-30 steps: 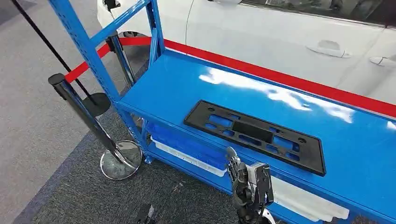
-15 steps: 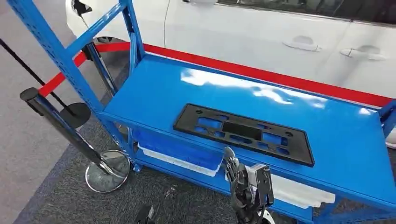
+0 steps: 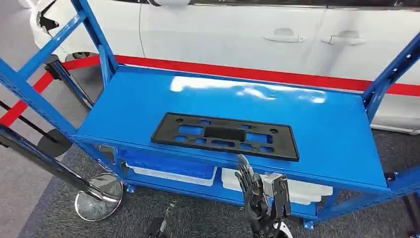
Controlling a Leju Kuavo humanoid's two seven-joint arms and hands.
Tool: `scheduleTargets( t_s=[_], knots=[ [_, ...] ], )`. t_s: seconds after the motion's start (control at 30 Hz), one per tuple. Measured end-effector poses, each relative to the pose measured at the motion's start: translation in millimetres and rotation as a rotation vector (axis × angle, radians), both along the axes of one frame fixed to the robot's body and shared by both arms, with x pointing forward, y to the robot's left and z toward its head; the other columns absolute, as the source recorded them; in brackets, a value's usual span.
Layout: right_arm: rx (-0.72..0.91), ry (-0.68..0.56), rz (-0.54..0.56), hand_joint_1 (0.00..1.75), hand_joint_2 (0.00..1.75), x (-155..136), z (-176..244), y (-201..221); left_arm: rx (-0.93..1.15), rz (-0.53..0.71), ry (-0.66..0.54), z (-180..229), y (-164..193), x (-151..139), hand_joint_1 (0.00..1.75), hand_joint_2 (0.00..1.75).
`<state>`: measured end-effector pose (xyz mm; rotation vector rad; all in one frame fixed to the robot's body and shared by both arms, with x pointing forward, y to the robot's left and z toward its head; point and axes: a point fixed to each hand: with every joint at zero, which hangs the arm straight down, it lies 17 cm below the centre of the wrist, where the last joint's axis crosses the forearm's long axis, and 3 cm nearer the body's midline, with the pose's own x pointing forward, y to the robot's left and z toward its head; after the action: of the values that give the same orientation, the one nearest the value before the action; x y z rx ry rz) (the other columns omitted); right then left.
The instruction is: Take the parts from the cabinet and place them on the table.
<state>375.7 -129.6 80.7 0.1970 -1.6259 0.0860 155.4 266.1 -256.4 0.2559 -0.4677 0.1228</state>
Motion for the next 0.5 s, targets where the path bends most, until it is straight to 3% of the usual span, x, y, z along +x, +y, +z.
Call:
scheduleTargets(
  t_s=[0.5],
  knots=[
    [-0.103, -0.124, 0.2, 0.0, 0.0, -3, 39, 61, -0.003, -0.045, -0.015, 3, -5, 12, 0.0, 0.0]
  ],
)
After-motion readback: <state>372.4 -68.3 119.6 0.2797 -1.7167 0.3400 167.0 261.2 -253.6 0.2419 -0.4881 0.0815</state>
